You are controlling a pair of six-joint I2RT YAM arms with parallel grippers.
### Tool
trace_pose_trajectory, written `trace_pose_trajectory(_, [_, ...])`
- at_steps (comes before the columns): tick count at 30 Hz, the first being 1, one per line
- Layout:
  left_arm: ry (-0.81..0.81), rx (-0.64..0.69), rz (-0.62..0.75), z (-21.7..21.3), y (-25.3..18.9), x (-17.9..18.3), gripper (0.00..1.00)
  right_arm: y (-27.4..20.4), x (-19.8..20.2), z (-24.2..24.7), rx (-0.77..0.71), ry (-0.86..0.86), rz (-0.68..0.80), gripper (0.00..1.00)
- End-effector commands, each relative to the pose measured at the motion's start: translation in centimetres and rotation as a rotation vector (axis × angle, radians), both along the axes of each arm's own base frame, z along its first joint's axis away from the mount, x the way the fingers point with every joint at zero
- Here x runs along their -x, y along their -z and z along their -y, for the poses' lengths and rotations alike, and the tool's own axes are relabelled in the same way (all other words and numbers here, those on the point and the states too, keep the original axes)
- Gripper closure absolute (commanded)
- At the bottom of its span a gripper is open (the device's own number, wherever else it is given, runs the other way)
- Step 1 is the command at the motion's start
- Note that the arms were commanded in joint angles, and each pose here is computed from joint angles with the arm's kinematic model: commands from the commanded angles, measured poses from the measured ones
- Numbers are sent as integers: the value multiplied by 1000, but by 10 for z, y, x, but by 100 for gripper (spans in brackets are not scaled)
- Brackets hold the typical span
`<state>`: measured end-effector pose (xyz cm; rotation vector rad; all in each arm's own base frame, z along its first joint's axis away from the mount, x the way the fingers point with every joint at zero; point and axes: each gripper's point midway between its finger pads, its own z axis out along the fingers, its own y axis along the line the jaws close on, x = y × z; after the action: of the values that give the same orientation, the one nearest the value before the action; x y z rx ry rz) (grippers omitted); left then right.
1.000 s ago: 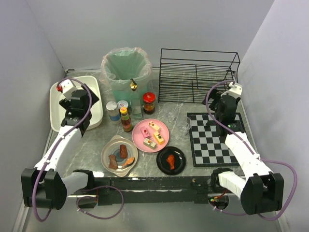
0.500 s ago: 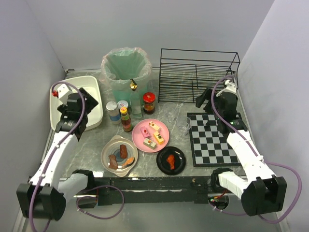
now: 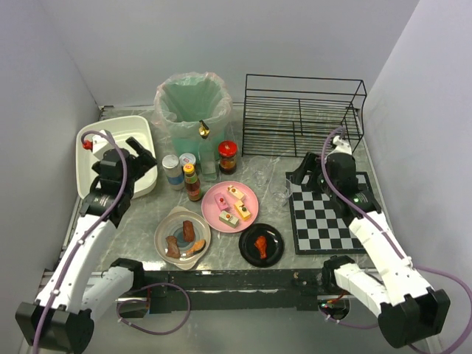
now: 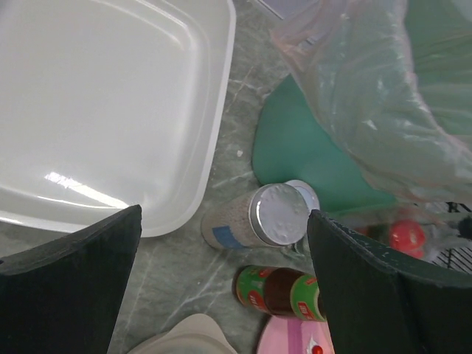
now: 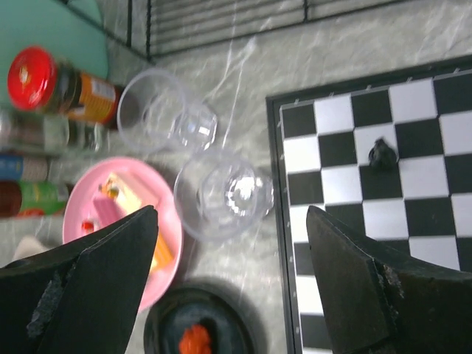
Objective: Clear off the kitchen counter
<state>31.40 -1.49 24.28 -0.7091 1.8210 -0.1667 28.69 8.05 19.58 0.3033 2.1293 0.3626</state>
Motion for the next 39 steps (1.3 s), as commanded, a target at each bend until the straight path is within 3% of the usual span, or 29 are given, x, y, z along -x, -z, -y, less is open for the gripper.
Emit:
trace_pose_trajectory(1, [67,16,17,11,-11,7,2,8,28,-14,-14,-67,-83,13])
trace_pose_trajectory(15, [148,24,31,25,-4,25,3,34,66,-65,-31,-244,-186,14])
trace_pose_trajectory(22, [188,34,40,31,-2,29,3,42,64,-61,-27,-196,-198,14])
trace_pose_trajectory(29, [238,34,60,38,-4,29,3,48,59,-35,11,-15,-212,13])
trace_pose_trajectory(39, [298,56,97,49,-6,33,4,61,63,-49,9,-103,-263,13])
